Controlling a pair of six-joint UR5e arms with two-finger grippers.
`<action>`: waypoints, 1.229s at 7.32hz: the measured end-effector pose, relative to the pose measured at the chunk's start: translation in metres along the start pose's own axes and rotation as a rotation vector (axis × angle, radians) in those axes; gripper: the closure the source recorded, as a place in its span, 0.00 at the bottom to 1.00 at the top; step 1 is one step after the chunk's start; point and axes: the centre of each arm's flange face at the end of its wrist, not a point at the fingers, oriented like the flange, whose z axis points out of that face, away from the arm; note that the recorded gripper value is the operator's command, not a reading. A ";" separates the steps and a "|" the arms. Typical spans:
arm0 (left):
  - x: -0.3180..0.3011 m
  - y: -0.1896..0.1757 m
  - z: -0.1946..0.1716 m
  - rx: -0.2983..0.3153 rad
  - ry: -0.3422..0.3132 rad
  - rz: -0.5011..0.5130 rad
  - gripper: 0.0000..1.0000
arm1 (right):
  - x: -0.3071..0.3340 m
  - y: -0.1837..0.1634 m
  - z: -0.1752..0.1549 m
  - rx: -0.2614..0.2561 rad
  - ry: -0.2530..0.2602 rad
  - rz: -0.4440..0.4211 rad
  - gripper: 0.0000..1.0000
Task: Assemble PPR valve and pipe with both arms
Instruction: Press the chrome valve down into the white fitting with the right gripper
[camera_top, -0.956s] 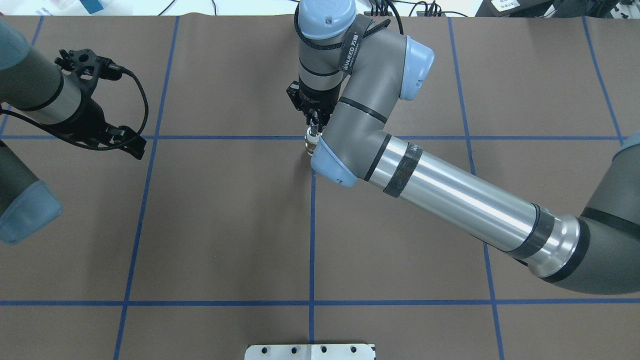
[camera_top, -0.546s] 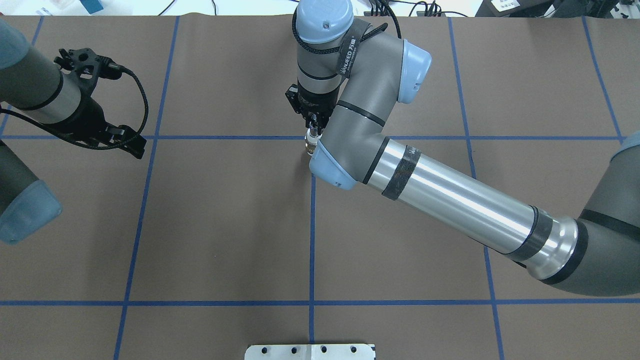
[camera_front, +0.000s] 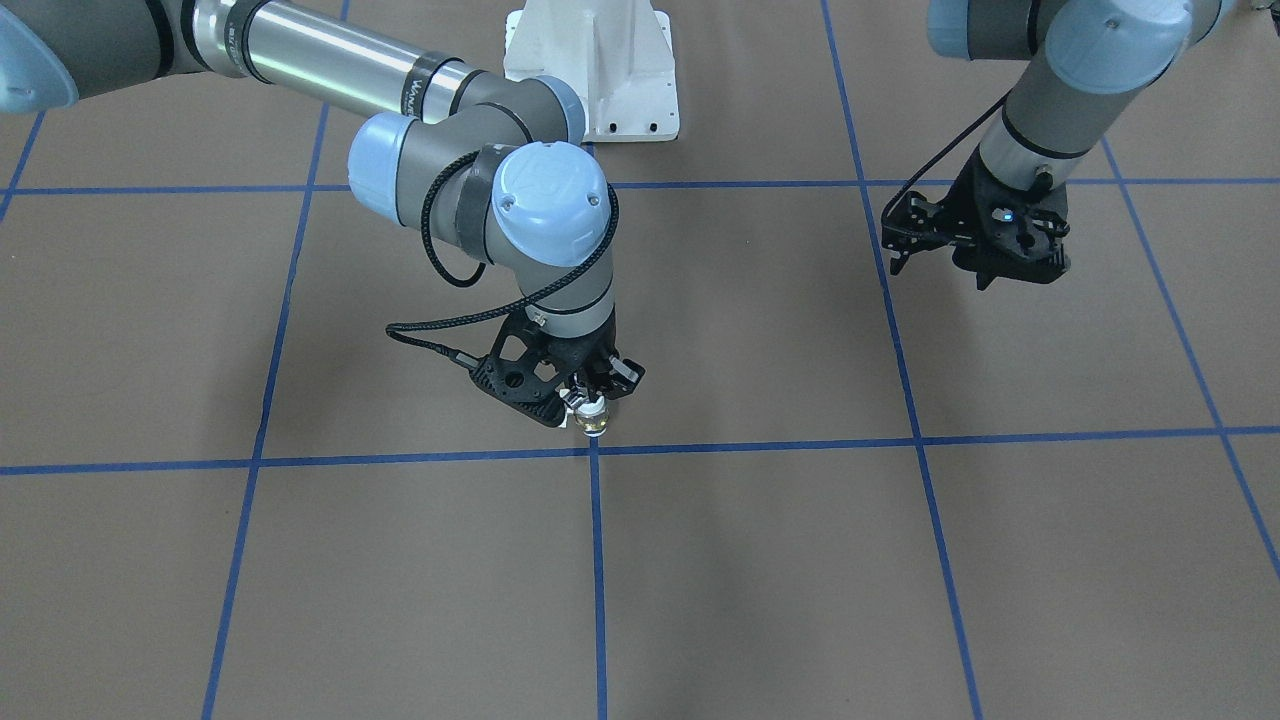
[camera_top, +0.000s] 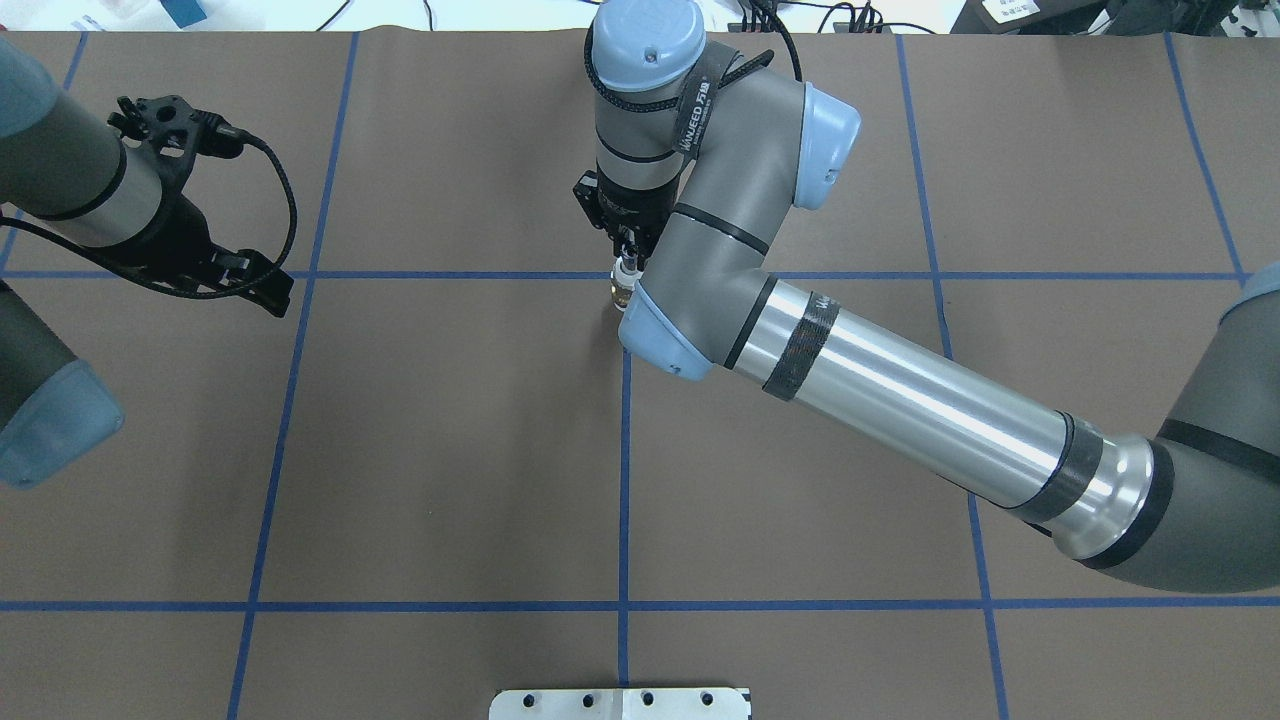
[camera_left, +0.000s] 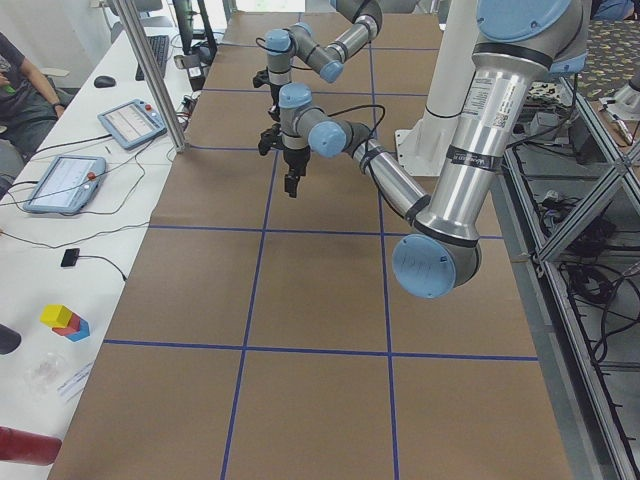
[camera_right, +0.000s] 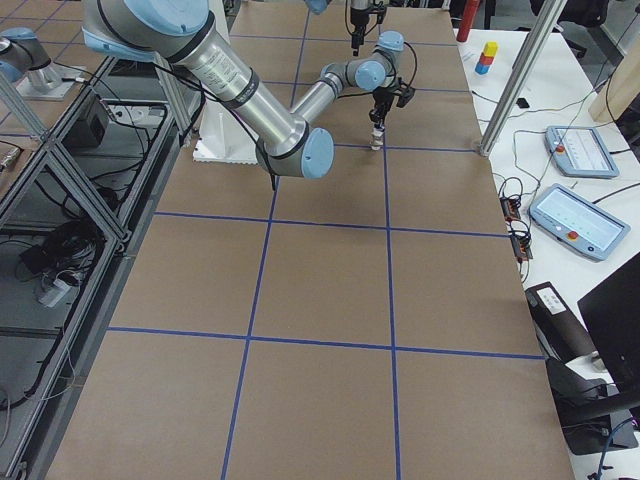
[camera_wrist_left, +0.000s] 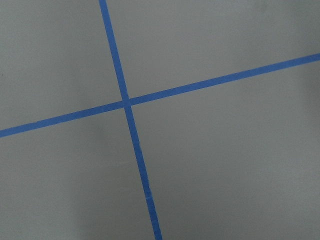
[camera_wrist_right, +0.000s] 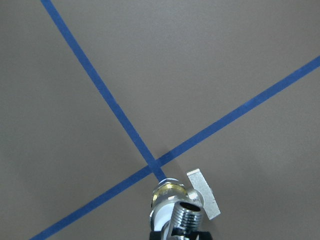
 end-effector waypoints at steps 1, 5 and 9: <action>0.000 0.000 0.000 0.001 0.000 -0.001 0.00 | 0.000 0.000 0.000 0.001 0.000 0.000 1.00; 0.000 0.000 0.000 0.000 0.000 -0.001 0.00 | -0.001 0.001 0.000 0.003 -0.001 -0.001 0.81; 0.000 0.000 0.000 0.001 0.000 -0.001 0.00 | 0.000 0.000 0.001 0.009 0.000 0.000 0.00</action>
